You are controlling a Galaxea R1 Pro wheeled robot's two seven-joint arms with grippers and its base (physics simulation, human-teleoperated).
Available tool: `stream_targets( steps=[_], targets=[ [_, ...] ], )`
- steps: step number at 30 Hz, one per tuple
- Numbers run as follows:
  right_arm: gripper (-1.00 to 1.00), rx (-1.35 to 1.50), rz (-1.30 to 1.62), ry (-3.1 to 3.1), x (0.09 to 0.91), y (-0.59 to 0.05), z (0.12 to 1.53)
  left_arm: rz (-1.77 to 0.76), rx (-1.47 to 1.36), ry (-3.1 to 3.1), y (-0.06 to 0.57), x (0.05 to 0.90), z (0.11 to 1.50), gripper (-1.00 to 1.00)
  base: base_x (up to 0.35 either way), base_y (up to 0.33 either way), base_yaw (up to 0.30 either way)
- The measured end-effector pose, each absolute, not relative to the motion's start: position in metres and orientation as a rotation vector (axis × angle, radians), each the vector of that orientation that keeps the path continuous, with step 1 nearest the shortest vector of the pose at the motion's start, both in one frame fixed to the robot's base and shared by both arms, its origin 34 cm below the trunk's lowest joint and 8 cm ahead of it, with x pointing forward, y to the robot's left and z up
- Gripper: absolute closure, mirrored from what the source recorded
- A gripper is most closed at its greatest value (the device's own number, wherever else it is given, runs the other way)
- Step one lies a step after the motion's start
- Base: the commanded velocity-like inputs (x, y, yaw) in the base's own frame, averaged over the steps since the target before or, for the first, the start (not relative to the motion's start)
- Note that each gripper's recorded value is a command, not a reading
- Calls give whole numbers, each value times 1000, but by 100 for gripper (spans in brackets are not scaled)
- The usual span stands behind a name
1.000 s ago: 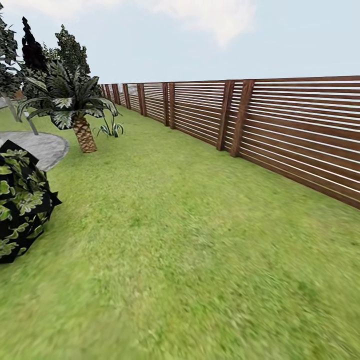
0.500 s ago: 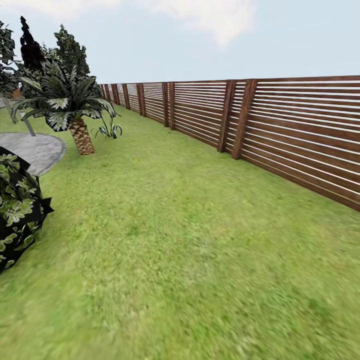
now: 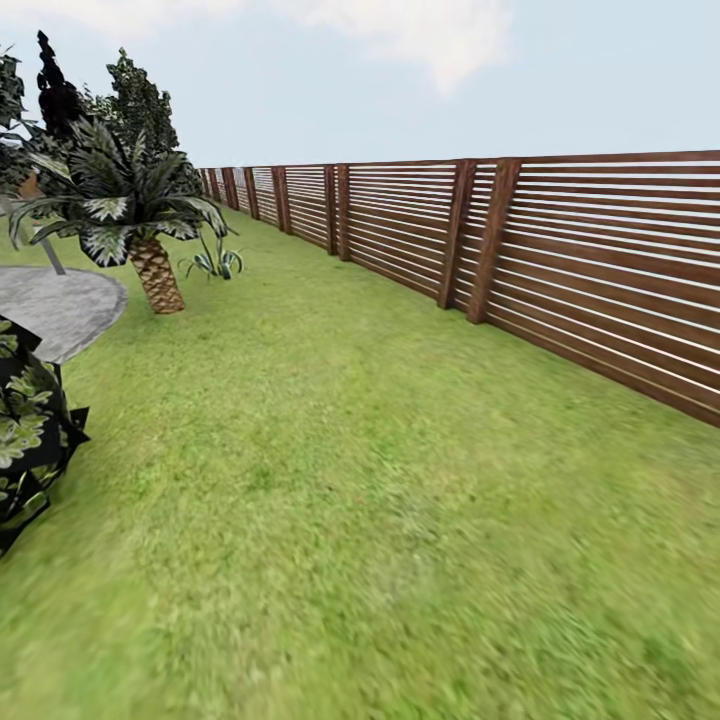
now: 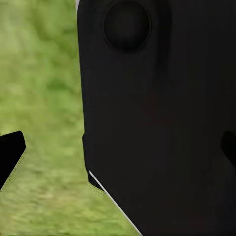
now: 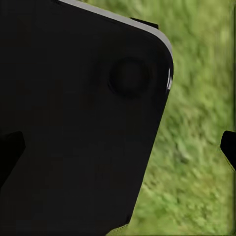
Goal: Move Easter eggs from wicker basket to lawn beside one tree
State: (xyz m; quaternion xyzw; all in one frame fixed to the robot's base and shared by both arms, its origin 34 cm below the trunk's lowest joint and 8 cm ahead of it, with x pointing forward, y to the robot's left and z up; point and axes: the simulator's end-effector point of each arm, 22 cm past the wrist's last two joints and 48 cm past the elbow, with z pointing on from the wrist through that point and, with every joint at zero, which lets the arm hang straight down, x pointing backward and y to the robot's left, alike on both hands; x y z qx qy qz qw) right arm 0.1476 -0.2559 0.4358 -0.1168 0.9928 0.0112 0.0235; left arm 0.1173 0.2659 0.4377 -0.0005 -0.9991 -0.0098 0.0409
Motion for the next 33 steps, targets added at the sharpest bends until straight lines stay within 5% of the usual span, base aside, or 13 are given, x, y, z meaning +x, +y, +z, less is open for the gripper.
stream_targets(
  steps=[33],
  targets=[
    [-100, -361, 36, 3073, 148, -255, 436, -30, -2, -3059, 266, 117, 438, -100, 325, 0, 0]
  ],
)
